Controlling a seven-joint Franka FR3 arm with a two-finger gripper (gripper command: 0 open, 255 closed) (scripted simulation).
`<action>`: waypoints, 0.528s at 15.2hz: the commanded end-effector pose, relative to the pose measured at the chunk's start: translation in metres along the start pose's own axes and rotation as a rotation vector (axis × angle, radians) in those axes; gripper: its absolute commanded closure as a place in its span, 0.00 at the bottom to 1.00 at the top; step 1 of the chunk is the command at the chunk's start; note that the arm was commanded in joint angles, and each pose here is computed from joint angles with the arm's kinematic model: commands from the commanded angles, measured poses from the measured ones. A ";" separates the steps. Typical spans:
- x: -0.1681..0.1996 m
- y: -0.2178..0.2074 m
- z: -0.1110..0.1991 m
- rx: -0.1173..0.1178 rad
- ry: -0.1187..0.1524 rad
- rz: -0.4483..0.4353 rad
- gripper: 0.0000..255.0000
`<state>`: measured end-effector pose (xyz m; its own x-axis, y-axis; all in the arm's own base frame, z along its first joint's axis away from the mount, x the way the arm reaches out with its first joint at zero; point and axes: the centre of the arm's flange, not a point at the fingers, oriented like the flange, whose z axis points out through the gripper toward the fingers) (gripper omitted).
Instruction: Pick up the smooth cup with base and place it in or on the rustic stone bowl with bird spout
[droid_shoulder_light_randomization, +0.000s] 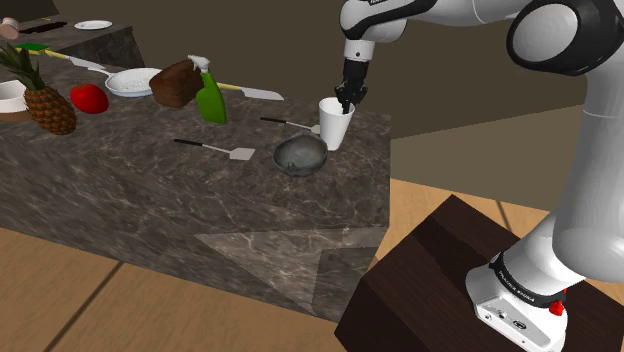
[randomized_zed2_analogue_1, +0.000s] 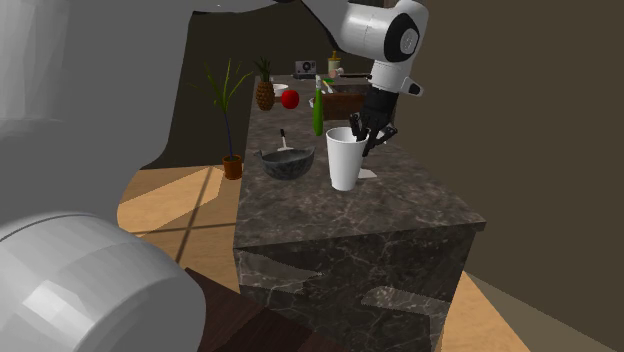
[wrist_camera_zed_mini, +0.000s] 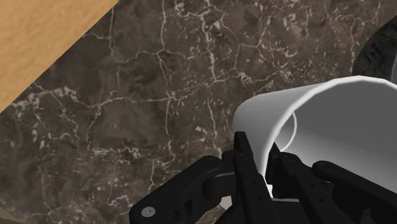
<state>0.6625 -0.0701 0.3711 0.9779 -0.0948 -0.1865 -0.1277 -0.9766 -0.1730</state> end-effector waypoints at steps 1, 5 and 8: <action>0.000 0.000 0.000 0.000 0.000 0.000 1.00; -0.001 -0.001 -0.005 0.000 0.000 0.000 1.00; -0.004 -0.004 -0.021 0.000 0.000 0.000 1.00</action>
<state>0.6625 -0.0694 0.3864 0.9779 -0.0948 -0.1861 -0.1276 -0.9766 -0.1730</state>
